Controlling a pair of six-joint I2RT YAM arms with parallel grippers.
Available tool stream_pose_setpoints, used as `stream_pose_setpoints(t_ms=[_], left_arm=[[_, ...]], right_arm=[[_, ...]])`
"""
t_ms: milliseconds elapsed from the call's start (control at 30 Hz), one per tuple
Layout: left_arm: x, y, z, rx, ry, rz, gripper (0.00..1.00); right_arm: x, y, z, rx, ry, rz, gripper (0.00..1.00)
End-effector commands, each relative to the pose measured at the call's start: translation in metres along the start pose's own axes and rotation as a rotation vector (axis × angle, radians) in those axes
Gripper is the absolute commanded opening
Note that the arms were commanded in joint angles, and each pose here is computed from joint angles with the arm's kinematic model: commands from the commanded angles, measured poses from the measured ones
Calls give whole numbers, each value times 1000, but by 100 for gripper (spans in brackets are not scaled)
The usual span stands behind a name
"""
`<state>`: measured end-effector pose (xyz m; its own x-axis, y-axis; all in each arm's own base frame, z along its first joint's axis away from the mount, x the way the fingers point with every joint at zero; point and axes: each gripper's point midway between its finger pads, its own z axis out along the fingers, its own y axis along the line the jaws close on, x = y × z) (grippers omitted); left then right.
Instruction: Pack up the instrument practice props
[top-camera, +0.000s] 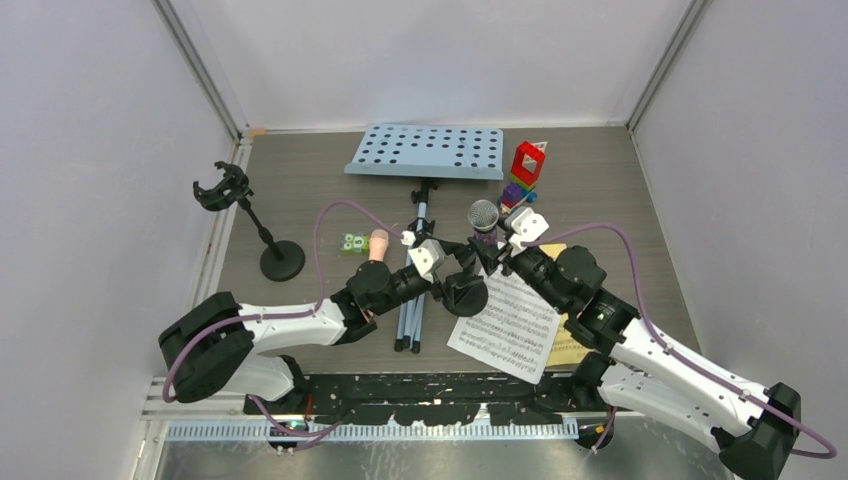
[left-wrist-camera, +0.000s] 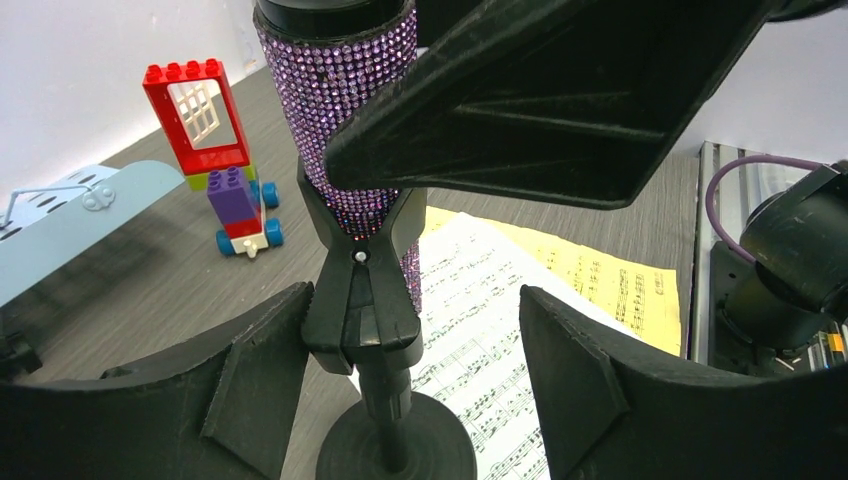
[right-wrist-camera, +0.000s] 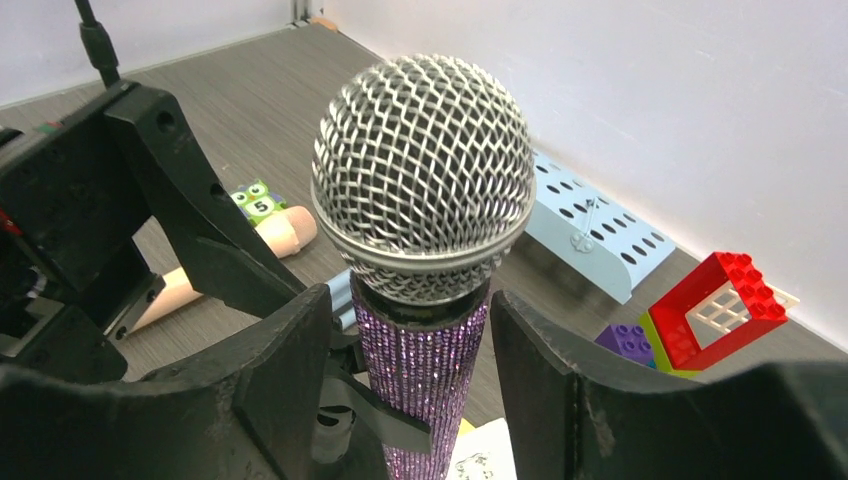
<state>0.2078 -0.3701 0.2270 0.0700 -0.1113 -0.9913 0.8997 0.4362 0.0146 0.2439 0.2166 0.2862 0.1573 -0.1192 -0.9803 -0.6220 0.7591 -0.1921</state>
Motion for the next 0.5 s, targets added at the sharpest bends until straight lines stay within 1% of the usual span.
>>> stream_pose_setpoints(t_ms=[0,200,333,367,400,467], left_arm=[[-29,4,5,-21,-96,23,75],[-25,2,8,-17,-94,1,71],[-23,2,9,-16,-93,-5,71],[-22,2,9,-16,-91,-6,71],[-23,3,9,-19,-93,-8,71],[-21,4,8,-29,-91,-11,71]], right_arm=[[-16,-10,-1,52,-78,7,62],[-14,-12,0,69,-77,9,57],[-16,-13,1,73,-88,6,52],[-15,-13,2,73,-83,3,50],[-14,-13,2,71,-78,-1,44],[-11,-10,3,57,-65,-16,30]])
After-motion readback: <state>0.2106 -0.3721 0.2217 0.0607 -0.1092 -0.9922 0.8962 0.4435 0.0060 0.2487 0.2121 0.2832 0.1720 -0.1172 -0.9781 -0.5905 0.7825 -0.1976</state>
